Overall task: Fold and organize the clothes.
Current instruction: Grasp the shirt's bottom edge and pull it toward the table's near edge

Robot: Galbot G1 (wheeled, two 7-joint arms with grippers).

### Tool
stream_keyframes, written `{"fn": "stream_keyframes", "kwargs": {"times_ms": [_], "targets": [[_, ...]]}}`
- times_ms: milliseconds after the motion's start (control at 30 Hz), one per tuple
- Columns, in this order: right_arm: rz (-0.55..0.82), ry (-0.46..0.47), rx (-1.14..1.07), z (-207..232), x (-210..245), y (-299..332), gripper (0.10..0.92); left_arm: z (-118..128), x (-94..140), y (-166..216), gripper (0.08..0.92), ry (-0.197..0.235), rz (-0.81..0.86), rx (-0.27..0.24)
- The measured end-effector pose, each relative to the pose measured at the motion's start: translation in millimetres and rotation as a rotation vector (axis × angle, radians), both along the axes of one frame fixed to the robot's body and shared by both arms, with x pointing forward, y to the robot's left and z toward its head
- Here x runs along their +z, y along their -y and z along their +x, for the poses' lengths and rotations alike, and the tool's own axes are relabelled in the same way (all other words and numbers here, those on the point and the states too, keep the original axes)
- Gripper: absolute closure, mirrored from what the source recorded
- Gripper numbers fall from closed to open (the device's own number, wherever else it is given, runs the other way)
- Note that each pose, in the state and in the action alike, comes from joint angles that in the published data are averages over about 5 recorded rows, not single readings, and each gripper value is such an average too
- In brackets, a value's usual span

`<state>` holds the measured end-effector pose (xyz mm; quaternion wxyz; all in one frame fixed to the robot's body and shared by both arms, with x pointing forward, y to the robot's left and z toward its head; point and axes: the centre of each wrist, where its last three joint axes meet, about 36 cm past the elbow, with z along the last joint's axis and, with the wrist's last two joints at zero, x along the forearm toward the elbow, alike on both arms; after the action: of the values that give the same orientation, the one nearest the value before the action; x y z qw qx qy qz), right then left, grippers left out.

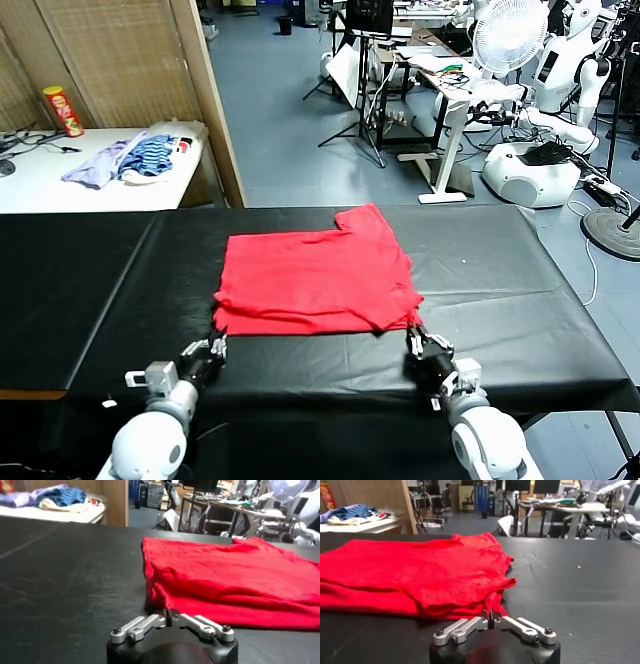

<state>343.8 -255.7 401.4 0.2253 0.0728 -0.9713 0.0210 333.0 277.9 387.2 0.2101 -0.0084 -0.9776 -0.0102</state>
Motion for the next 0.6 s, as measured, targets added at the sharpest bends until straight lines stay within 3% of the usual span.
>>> {"fn": "stream_keyframes", "kwargs": {"times_ms": [333, 400, 533, 600], "targets": [[-0.012, -0.051, 0.013, -36, 16, -1, 0.876, -35, 12, -2, 0.874, -0.04, 0.065, -0.025], [-0.01, -0.064, 0.014, -43, 19, -1, 0.821, -42, 14, -2, 0.874, -0.048, 0.064, -0.025], [-0.01, -0.084, 0.02, -55, 30, -2, 0.616, -54, 21, -3, 0.857, -0.062, 0.059, -0.005], [-0.006, -0.091, 0.027, -60, 39, -1, 0.499, -59, 26, -3, 0.79, -0.069, 0.06, 0.01]]}}
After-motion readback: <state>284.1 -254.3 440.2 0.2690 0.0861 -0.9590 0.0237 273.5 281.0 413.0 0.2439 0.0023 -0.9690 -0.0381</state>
